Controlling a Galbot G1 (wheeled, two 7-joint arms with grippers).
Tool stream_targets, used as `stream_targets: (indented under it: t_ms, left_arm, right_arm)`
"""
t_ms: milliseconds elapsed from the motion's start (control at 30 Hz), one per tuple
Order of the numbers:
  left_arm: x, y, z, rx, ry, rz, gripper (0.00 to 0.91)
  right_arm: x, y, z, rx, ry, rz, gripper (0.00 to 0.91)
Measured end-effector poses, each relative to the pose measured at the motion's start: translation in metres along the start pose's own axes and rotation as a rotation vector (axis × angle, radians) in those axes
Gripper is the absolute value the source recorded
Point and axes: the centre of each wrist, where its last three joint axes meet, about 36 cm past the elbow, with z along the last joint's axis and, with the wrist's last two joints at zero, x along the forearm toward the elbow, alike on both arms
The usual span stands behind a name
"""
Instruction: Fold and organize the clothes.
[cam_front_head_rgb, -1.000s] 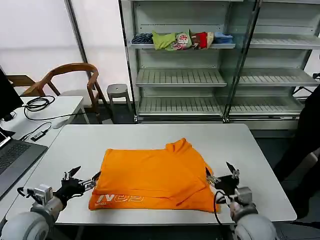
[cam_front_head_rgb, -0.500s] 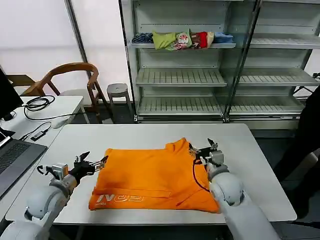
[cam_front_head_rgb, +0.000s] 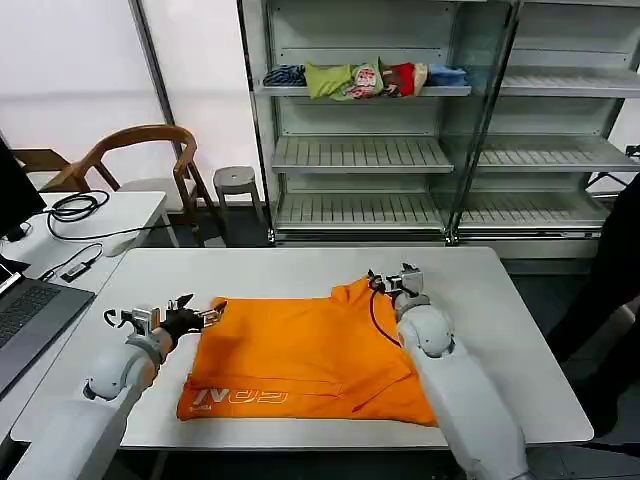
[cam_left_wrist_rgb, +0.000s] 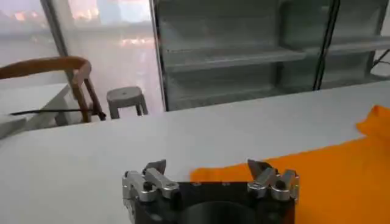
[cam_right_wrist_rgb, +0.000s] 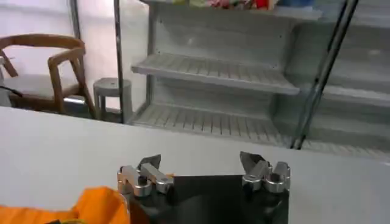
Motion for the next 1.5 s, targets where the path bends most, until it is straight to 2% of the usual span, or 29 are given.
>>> stream_targets:
  t_ms: [333, 1167, 1200, 1233, 1300, 1333, 1500]
  left_arm:
    - [-0.019, 0.005, 0.002, 0.007, 0.023, -0.006, 0.907]
    - [-0.044, 0.005, 0.011, 0.021, 0.056, -0.011, 0.907]
    - [-0.045, 0.005, 0.011, 0.021, 0.058, -0.012, 0.675]
    - [-0.046, 0.005, 0.011, 0.022, 0.059, -0.012, 0.161]
    - [-0.047, 0.006, 0.011, 0.023, 0.06, -0.014, 0.02]
    - [-0.047, 0.007, 0.01, 0.023, 0.06, -0.013, 0.02]
    - [-0.05, 0.008, 0.01, 0.025, 0.061, -0.01, 0.02]
  right_arm:
    - [-0.029, 0.017, 0.013, -0.044, 0.076, -0.012, 0.907]
    - [-0.05, 0.024, 0.017, -0.094, 0.115, -0.028, 0.907]
    - [-0.05, 0.025, 0.016, -0.097, 0.116, -0.029, 0.907]
    - [-0.05, 0.025, 0.016, -0.098, 0.117, -0.03, 0.564]
    - [-0.051, 0.026, 0.015, -0.101, 0.121, -0.035, 0.03]
    - [-0.052, 0.026, 0.016, -0.102, 0.123, -0.036, 0.0]
    - [-0.053, 0.025, 0.017, -0.106, 0.13, -0.041, 0.0]
